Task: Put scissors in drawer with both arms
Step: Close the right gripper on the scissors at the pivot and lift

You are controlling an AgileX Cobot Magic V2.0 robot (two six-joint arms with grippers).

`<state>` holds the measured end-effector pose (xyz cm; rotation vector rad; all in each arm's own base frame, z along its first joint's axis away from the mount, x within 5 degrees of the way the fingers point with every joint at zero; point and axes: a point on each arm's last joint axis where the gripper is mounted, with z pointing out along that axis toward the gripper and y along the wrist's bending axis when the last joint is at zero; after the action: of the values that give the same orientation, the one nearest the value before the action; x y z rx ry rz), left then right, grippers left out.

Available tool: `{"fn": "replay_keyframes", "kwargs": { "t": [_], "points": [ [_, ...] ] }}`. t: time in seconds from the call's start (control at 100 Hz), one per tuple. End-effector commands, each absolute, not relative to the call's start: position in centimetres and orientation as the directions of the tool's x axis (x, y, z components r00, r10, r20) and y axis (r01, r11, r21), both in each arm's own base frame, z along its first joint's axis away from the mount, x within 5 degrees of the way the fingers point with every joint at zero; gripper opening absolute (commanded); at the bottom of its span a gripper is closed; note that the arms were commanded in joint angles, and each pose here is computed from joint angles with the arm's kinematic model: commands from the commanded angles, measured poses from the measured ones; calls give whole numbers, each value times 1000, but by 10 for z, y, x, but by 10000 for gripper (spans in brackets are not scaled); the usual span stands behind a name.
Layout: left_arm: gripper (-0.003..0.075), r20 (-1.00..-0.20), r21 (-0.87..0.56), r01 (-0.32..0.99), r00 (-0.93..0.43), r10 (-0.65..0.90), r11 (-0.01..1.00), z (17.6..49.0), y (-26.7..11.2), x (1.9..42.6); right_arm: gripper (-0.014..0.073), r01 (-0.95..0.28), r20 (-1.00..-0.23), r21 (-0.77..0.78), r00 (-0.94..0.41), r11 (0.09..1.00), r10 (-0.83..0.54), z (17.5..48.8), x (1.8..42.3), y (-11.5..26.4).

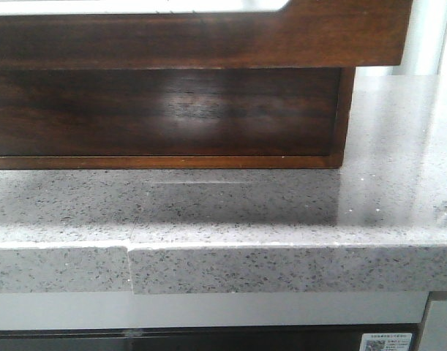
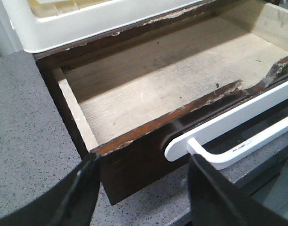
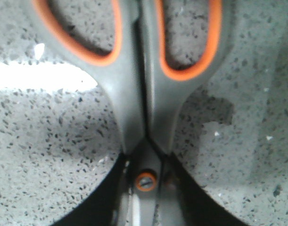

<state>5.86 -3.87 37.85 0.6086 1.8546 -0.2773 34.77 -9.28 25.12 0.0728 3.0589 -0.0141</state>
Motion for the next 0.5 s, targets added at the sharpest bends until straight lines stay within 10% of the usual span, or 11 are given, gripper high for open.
{"fn": "replay_keyframes", "kwargs": {
  "t": [0.0, 0.26, 0.49],
  "points": [
    [388, -957, 95, 520, -187, 222, 849, 394, -40, 61, 15, 36, -135, -5, -990, 999, 35, 269, 346, -92],
    [388, -957, 95, 520, -187, 222, 849, 394, -40, 61, -34, 30, -142, -7, -989, 1000, 29, 274, 344, -91],
    [388, -957, 95, 520, -187, 222, 849, 394, -40, 61, -34, 24, -326, -21, -945, 999, 16, 334, 325, -83]
  ]
}}
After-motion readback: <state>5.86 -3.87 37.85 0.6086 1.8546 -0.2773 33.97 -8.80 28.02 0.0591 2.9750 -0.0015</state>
